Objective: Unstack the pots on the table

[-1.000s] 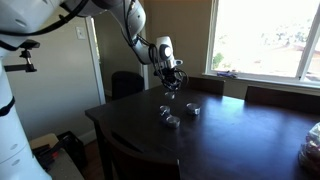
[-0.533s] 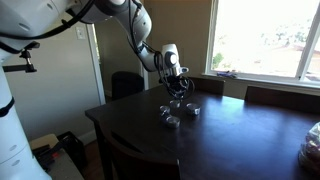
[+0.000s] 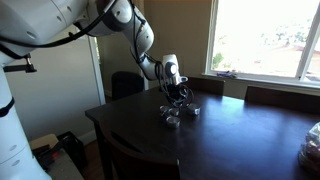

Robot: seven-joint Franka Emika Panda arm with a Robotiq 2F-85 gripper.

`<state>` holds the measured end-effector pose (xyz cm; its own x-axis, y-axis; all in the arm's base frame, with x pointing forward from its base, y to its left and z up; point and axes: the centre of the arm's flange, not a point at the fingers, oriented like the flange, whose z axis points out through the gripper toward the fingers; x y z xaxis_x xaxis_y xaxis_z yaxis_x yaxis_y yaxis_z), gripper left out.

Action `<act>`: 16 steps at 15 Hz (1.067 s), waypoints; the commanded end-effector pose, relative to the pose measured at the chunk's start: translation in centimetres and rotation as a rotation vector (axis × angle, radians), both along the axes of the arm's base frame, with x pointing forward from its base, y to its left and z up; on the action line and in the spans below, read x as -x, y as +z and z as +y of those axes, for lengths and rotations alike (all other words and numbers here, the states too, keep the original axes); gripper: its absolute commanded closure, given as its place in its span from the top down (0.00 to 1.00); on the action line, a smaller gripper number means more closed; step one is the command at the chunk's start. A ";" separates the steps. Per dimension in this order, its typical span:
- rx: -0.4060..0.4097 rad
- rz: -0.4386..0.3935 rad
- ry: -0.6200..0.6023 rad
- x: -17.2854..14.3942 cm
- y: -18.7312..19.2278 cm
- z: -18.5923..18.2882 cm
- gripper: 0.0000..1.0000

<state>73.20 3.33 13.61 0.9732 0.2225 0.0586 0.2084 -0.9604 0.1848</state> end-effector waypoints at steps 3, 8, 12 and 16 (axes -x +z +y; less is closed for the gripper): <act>0.093 -0.011 0.038 0.2 1.7 -0.2 0.61; 0.079 -0.003 0.064 1.4 7.7 -0.5 0.93; -0.014 0.084 0.023 2.5 12.9 0.4 1.00; -0.063 0.160 -0.003 6.3 15.9 0.7 1.00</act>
